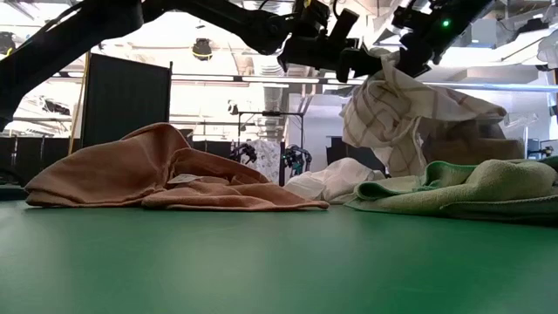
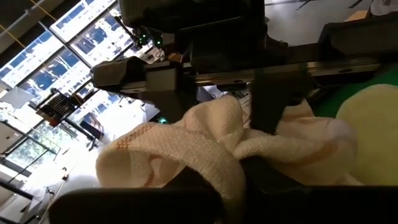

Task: Sort towels by color in basket
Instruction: Put the patterned white towel into the top transparent bin

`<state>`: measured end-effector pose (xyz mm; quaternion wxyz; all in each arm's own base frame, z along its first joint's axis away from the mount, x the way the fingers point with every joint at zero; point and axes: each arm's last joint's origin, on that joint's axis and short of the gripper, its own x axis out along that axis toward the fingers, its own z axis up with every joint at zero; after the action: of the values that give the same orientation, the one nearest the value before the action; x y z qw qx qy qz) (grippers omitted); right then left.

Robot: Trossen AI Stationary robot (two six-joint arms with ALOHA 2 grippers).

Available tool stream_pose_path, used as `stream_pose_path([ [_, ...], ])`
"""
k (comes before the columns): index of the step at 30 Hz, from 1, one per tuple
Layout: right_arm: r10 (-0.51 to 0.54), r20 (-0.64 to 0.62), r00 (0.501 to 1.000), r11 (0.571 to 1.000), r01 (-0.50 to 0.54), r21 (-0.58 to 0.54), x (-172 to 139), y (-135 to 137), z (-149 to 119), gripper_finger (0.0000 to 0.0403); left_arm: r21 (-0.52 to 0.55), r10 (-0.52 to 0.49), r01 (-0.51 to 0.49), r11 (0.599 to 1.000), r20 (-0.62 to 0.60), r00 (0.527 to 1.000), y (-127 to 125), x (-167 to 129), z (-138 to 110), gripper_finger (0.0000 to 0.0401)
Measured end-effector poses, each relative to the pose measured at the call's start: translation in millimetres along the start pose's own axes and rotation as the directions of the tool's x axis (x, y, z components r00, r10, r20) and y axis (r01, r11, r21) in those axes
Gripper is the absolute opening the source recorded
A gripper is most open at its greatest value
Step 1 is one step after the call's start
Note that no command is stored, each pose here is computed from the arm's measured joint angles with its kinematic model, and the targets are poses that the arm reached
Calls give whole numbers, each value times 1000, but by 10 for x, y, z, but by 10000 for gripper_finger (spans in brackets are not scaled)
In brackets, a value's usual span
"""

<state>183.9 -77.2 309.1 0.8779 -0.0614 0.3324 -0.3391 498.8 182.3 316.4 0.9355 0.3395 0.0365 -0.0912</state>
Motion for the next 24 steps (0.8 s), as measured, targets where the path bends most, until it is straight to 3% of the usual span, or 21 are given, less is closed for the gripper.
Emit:
stream_pose_path([
  [3, -2, -1, 1000, 1000, 2, -1, -3, -2, -2, 64, 3, 3, -3, 1000, 3, 1000, 3, 0, 3, 16],
  [5, -7, -1, 1000, 1000, 7, -4, -26, -13, -10, 27, 3, 4, -4, 1000, 4, 1000, 4, 0, 4, 17],
  [9, -39, 16, 999, 999, 38, 32, -80, -45, -10, 27, 4, 21, -21, 1000, -6, 1000, 11, -4, 24, 39],
  [14, -159, -9, 987, 985, 160, 65, -206, -130, -77, 27, -32, 70, -72, 997, -79, 994, 37, -39, 39, 106],
  [20, -284, -118, 952, 949, 296, 105, -332, -243, -246, 27, -63, 138, -155, 986, -219, 966, 123, -179, 74, 196],
  [24, -331, -194, 924, 924, 359, 131, -398, -302, -360, 27, -89, 115, -149, 985, -311, 944, 174, -347, 141, 230],
])
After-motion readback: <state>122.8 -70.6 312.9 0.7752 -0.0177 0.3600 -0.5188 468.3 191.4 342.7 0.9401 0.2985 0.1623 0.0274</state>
